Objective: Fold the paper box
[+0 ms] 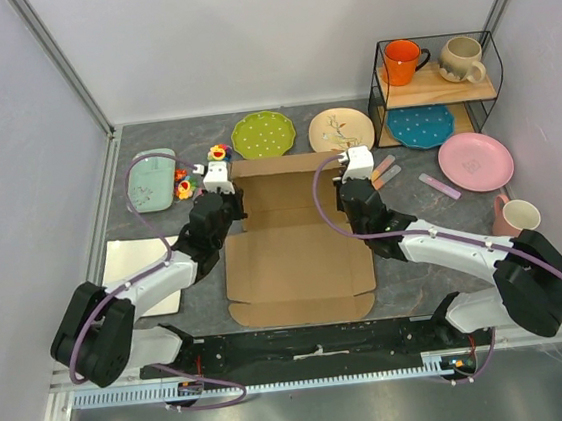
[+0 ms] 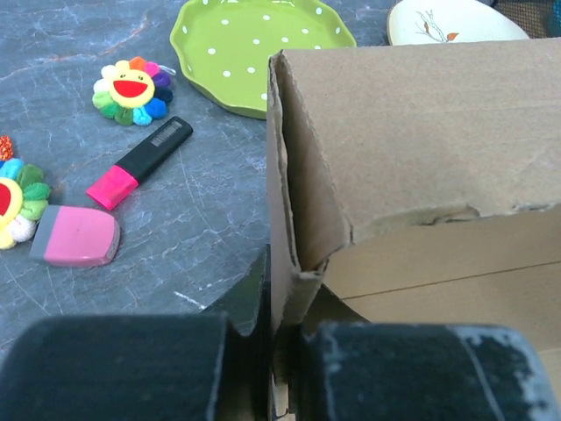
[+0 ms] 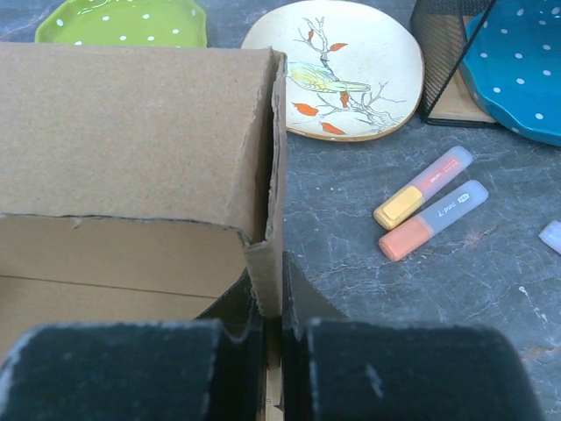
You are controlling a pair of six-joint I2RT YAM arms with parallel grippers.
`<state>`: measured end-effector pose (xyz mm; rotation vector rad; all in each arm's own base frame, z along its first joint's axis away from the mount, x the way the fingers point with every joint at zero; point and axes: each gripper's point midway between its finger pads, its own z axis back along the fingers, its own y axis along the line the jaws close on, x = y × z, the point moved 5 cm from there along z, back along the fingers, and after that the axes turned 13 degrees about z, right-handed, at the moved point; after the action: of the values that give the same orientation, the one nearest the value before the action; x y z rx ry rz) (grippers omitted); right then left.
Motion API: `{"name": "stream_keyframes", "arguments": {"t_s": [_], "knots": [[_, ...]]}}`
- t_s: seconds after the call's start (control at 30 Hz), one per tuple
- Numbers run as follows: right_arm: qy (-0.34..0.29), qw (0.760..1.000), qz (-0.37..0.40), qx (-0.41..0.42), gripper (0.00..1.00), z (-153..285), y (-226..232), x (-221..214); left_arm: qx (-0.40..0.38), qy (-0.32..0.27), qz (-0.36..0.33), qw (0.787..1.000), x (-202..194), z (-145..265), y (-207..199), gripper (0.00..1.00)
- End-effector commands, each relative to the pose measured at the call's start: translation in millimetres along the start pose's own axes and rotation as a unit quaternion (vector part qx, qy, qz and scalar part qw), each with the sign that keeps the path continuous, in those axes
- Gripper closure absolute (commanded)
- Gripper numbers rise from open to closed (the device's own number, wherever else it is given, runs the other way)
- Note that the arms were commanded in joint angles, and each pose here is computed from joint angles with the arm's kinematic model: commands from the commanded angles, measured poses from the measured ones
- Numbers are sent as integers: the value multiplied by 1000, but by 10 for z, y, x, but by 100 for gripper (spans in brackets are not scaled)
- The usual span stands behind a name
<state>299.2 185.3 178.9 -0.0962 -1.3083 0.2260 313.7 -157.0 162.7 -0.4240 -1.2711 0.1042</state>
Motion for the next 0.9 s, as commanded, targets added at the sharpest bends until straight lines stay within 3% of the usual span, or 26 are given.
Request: {"name": "stream_keyframes", "arguments": {"t_s": [0.0,0.2,0.27,0.4,0.5,0.63,0.87], "knots": [[-59,996,-71,3,100,-12,18,398,-13,-56,-2,998,209,-116,-155,98],[-52,996,-68,11,100,-19,53,370,-2,-107,4,994,292,-173,-162,98],[-50,997,-64,8,100,-24,42,355,5,-99,8,995,254,-184,-147,98],[-48,997,-63,2,100,-22,26,324,21,-81,23,996,193,-163,-107,65],[-49,997,-63,2,100,-20,28,326,32,-78,26,996,165,-115,-58,56],[-51,997,-62,-1,100,-24,14,347,36,-69,31,996,112,-47,-16,54],[-54,996,-64,1,100,-17,19,354,43,-43,35,998,-62,40,73,67]]}}
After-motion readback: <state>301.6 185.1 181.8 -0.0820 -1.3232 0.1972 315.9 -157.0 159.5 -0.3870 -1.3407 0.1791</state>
